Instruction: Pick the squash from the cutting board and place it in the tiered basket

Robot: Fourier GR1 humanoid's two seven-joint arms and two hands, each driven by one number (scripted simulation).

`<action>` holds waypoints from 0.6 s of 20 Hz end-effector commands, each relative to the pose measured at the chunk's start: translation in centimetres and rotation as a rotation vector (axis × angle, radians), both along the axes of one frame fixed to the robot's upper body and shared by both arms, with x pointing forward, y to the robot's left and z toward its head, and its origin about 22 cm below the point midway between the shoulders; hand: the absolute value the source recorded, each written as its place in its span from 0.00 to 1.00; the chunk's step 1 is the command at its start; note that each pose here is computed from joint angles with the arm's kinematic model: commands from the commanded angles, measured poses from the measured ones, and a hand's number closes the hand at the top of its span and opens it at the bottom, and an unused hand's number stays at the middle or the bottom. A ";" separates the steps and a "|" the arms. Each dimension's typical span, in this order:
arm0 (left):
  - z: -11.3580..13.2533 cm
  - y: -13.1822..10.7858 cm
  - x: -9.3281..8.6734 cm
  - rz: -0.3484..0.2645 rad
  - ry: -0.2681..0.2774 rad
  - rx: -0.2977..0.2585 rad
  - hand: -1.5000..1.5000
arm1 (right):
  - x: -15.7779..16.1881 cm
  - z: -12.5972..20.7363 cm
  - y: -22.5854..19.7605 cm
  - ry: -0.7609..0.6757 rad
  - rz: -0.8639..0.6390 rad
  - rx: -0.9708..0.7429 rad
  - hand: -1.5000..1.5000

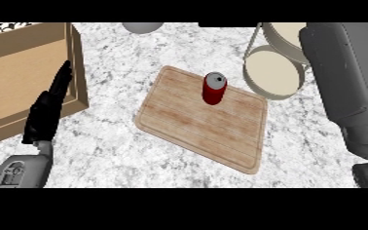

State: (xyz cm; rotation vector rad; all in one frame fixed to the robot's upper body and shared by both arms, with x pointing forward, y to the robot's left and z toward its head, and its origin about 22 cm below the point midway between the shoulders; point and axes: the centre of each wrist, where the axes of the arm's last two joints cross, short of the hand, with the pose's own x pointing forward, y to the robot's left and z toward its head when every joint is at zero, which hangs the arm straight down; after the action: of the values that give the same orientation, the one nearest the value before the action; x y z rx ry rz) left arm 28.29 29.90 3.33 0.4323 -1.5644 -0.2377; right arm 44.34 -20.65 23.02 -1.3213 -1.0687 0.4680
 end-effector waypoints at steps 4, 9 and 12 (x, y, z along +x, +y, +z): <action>-0.2 -0.7 1.0 0.017 0.030 -0.003 0.50 | -1.6 -2.6 -2.8 0.015 -0.007 0.118 0.00; 0.2 -1.1 -0.6 0.005 0.042 -0.013 0.50 | -1.3 -3.2 -3.9 -0.191 -0.046 0.210 0.00; -1.1 -0.7 -0.8 0.014 0.018 -0.007 0.50 | -2.4 -2.5 -2.4 -0.283 -0.028 0.213 0.00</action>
State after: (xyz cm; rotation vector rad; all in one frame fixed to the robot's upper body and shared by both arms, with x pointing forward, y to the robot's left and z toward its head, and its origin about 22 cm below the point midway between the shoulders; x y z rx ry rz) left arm 27.86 29.17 3.46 0.4345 -1.5541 -0.2348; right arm 42.63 -23.07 20.65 -1.2231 -1.2055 0.2211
